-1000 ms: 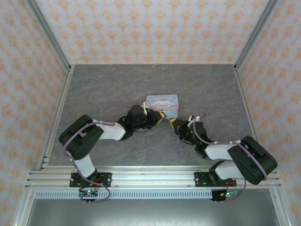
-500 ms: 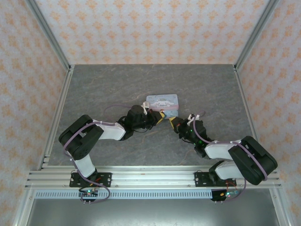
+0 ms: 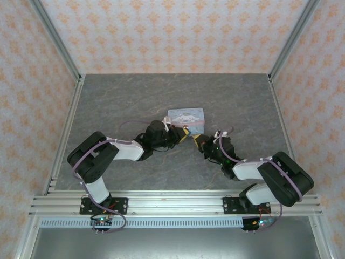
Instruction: Unlock a padlock with a key
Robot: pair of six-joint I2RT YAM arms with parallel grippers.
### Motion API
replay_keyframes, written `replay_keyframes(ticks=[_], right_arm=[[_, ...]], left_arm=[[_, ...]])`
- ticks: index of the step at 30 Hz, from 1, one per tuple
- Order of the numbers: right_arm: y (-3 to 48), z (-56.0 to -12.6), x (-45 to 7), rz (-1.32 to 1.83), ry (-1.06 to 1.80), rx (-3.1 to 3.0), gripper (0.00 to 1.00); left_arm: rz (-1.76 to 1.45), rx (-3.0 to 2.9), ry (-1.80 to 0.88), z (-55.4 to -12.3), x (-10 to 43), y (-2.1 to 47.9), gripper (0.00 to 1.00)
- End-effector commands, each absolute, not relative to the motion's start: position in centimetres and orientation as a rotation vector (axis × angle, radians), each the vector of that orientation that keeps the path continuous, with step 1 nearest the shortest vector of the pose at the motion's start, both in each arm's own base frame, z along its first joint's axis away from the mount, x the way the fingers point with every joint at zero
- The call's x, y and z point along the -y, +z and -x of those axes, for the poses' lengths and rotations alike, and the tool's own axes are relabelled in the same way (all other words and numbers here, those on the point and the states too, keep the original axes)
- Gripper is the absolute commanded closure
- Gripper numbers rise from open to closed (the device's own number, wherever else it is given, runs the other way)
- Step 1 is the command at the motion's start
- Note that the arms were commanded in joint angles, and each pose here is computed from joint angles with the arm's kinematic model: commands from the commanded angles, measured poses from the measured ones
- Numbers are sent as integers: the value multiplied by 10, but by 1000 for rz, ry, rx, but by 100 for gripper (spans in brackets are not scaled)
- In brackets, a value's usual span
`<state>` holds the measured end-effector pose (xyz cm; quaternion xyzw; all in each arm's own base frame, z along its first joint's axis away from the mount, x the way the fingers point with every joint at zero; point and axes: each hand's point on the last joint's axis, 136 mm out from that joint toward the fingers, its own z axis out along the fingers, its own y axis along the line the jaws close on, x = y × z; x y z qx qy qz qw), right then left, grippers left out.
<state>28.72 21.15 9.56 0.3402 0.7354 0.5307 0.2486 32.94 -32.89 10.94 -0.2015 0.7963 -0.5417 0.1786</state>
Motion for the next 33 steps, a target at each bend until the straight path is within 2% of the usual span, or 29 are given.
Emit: replay_keyframes(ticks=[1, 33], right_arm=[[111, -295, -218, -909, 1489, -1954, 100], [127, -297, -224, -875, 1537, -1932, 100]], left_arm=[[529, -2142, -1608, -340, 333, 145, 100], [543, -2153, -1585, -342, 332, 140, 100]])
